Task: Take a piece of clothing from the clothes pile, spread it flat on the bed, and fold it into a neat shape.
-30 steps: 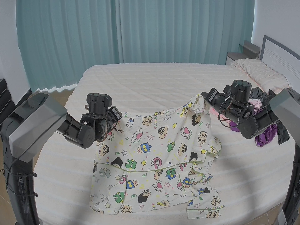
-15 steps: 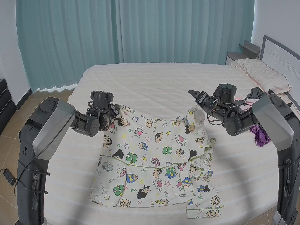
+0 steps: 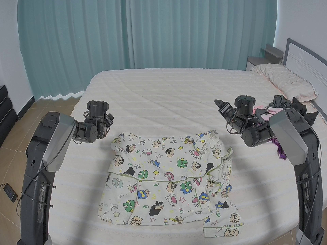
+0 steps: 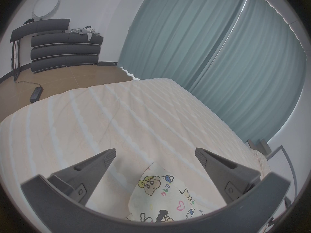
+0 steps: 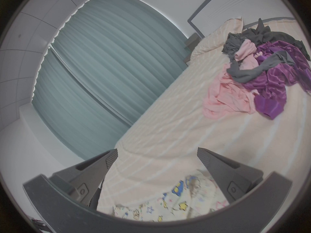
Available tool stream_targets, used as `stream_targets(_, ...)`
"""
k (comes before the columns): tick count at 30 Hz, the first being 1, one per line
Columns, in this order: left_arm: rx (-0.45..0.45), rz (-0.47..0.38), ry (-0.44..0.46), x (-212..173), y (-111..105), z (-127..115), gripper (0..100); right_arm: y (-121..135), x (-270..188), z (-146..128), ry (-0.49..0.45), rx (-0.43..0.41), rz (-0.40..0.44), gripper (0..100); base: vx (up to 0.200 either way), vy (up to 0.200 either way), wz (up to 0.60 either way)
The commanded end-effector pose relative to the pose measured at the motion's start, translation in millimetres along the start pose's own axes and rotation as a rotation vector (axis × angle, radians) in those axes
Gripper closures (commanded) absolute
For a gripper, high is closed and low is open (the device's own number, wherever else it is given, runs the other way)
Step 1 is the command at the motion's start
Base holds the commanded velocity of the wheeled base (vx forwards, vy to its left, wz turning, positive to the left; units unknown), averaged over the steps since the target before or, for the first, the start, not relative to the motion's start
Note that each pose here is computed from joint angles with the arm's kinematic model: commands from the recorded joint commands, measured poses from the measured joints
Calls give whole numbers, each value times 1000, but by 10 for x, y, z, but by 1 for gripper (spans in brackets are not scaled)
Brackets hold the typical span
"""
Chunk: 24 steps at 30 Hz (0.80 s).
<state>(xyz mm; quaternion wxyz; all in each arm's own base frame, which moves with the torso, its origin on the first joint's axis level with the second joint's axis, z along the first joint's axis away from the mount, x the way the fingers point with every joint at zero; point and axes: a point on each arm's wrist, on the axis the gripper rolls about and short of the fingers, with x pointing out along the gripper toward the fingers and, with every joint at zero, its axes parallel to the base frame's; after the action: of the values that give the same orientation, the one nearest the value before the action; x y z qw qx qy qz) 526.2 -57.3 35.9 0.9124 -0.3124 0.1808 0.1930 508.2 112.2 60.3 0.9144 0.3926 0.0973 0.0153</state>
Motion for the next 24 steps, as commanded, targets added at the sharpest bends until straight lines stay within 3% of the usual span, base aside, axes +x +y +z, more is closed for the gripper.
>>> stream_targets(1,-54,27,-9,-181,38,332,0,-141,-353,214,60,-5,-65,0,0,0,0)
stream_targets(5,-139,-13,80,-626,11,531,0,-347,-800,326,128,-47,-126,0,0,0,0)
stream_targets(10,-195,-122,260,-1358,147,623,0,-676,-1305,212,227,-102,-142,0,0,0,0)
stream_targets(13,-247,-160,341,-1740,241,555,0,-788,-1461,98,238,-92,-127,0,0,0,0)
stream_targets(17,-243,-189,469,-2170,474,327,0,-841,-1505,-113,285,-69,-129,0,0,0,0)
stream_targets(19,-237,-198,496,-2336,593,173,0,-802,-1467,-221,311,-50,-122,0,0,0,0)
stream_targets(24,-249,-214,493,-2413,696,49,0,-757,-1353,-385,340,-63,-111,0,0,0,0)
